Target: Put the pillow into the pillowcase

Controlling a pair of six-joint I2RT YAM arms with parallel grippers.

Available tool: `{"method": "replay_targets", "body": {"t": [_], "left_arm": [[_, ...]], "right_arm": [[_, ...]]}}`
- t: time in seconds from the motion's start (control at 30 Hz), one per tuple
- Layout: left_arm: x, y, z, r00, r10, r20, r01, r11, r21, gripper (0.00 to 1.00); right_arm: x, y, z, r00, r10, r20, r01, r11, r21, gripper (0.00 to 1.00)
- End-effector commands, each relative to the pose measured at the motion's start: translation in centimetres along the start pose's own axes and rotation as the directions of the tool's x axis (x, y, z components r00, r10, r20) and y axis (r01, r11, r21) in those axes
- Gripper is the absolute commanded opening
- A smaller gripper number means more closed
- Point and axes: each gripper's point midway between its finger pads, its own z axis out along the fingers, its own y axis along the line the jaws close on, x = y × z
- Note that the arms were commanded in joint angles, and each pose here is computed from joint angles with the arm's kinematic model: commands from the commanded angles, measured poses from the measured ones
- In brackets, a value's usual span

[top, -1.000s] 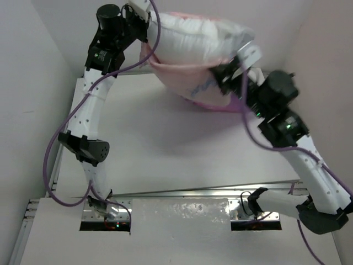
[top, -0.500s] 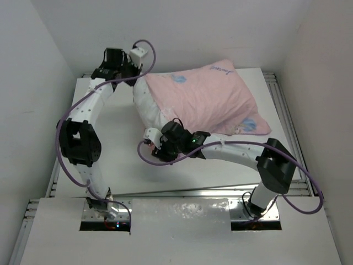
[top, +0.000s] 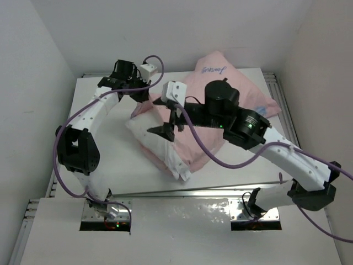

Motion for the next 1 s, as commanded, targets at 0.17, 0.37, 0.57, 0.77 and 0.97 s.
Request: {"method": "replay_targets", "body": {"t": [0.17,0.37,0.57,0.77,0.97], "left_arm": [[-0.1,1.6,1.4,1.000,-0.027,0.008,0.027,0.998,-0.060,0.00],[2.8,4.5,2.3,0.998,-0.032,-0.063,0.019,0.979,-0.203,0.00],[4.4,5.6,2.5,0.993,-0.085,-0.076,0.066,0.971,-0.228,0.00],[3.8,6.1,1.9,0.996,-0.075,-0.055,0.059,0.965,-0.254,0.00],[3.4,7.4,1.1,0.994,-0.097,-0.042,0.080,0.952,-0.294,0.13]], "right_arm": [[17.9,-7.7,8.8,0.841,-0.053,-0.539,0.167,0.972,0.166,0.91],[23.1,-7.3,12.3,0.838,-0.158,-0.523,0.246,0.964,0.102,0.89],[30.2,-9.5,12.4,0.696,-0.119,-0.708,0.329,0.930,0.167,0.93],[35.7,-10.6,10.1,0.517,-0.124,-0.847,0.454,0.879,0.148,0.50],[35.6,-12.8,8.1,0.553,0.000,-0.833,0.424,0.861,0.281,0.00]]}}
